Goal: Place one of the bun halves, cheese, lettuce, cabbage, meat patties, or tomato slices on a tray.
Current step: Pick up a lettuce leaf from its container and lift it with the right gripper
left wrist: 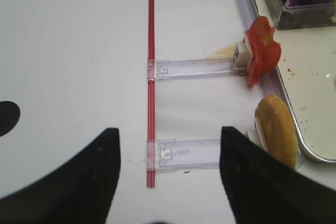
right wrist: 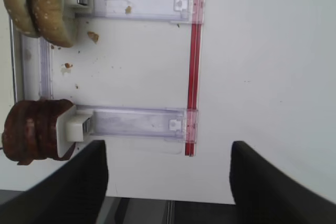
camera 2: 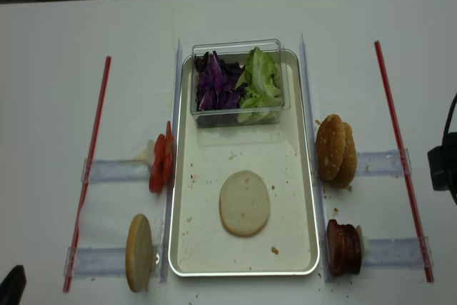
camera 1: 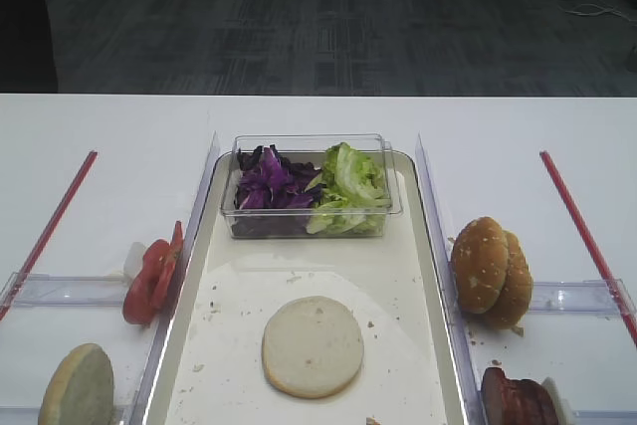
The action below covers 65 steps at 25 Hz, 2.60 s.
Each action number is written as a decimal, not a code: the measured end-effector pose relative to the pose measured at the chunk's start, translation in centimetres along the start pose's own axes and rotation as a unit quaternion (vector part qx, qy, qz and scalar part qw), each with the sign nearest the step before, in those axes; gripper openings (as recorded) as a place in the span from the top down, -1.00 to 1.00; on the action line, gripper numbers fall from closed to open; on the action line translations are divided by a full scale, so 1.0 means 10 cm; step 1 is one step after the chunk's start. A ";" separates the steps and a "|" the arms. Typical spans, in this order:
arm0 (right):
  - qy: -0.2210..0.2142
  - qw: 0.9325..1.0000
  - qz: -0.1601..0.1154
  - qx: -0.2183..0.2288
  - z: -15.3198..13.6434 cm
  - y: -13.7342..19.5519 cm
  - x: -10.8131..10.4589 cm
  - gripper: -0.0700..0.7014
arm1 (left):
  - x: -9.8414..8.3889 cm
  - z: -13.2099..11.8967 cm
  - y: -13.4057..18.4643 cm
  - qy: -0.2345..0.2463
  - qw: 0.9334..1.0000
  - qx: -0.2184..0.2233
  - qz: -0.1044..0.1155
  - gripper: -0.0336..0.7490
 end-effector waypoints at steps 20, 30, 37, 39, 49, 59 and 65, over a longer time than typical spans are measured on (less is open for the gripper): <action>-0.003 1.000 -0.003 0.028 -0.25 -1.06 -0.16 -0.46 | 0.00 0.00 0.00 0.000 1.000 0.000 0.000 -0.16; -0.004 0.999 -0.002 0.038 -0.49 -1.53 -0.25 -0.44 | 0.00 0.00 0.00 0.000 1.000 0.000 0.000 -0.16; -0.006 0.999 0.002 0.048 -0.69 -1.77 -0.30 -0.44 | 0.00 0.00 0.00 0.000 1.000 0.000 0.000 -0.16; -0.006 0.999 0.003 0.048 -0.73 -1.84 -0.31 -0.44 | 0.00 0.00 0.00 0.000 1.000 0.000 0.000 -0.16; -0.005 0.999 0.008 0.045 -0.87 -2.14 -0.37 -0.44 | 0.00 0.00 0.00 0.000 1.000 0.000 0.000 -0.16; -0.016 0.999 0.000 0.038 -0.82 -2.23 -0.32 -0.35 | 0.00 0.00 0.00 0.000 1.000 0.000 0.000 -0.16; -0.024 0.999 0.027 0.039 -0.84 -2.25 -0.06 -0.32 | 0.00 0.00 0.00 0.000 1.000 0.000 0.000 -0.16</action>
Point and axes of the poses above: a point on each arm's last joint axis where the gripper is mounted, z pointing back along that axis away from the gripper, x along the wrist's bending axis when the last joint is at zero, y = z × x, the point moved 10 cm from there along -z, pointing out along that axis toward the gripper, and after that the axes turned 4 degrees about z, right-handed, at the moved point
